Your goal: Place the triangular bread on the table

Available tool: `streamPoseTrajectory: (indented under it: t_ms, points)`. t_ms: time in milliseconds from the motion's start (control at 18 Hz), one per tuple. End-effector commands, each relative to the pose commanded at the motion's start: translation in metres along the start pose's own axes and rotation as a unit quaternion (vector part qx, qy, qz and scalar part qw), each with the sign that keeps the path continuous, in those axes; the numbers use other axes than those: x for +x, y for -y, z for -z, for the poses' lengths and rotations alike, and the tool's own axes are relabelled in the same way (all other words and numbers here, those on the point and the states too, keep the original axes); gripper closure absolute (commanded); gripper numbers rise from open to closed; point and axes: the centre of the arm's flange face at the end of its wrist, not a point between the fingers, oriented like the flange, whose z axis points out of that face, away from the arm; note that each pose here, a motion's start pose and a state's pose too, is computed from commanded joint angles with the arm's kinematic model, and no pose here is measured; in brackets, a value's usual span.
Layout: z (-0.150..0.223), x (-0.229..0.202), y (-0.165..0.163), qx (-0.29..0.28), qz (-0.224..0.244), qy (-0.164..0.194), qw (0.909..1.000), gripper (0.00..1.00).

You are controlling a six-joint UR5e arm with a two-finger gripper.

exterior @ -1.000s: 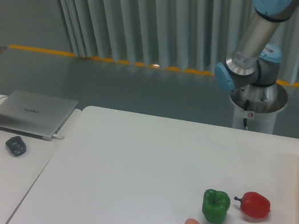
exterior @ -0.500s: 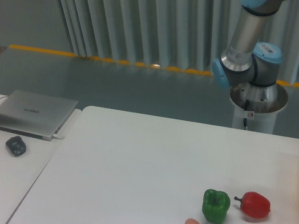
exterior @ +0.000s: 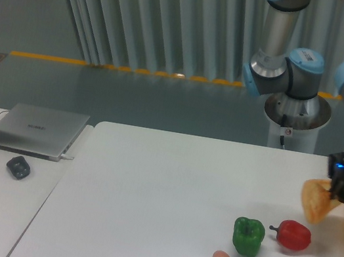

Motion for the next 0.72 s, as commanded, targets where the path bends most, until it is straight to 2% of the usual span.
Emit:
streamPoseTrajectory:
  t_ms: [222, 333, 500, 556, 722]
  points:
    - [-0.020, 0.008, 0.013, -0.040, -0.016, -0.011, 0.9990, 0.95]
    - [-0.026, 0.009, 0.018, -0.042, -0.020, -0.015, 0.9988, 0.89]
    - [-0.036, 0.012, 0.035, -0.050, -0.034, -0.020, 0.9980, 0.88]
    - [-0.036, 0.012, 0.035, -0.051, -0.034, -0.019, 0.9980, 0.82]
    - [-0.036, 0.013, 0.036, -0.051, -0.036, -0.020, 0.9978, 0.81]
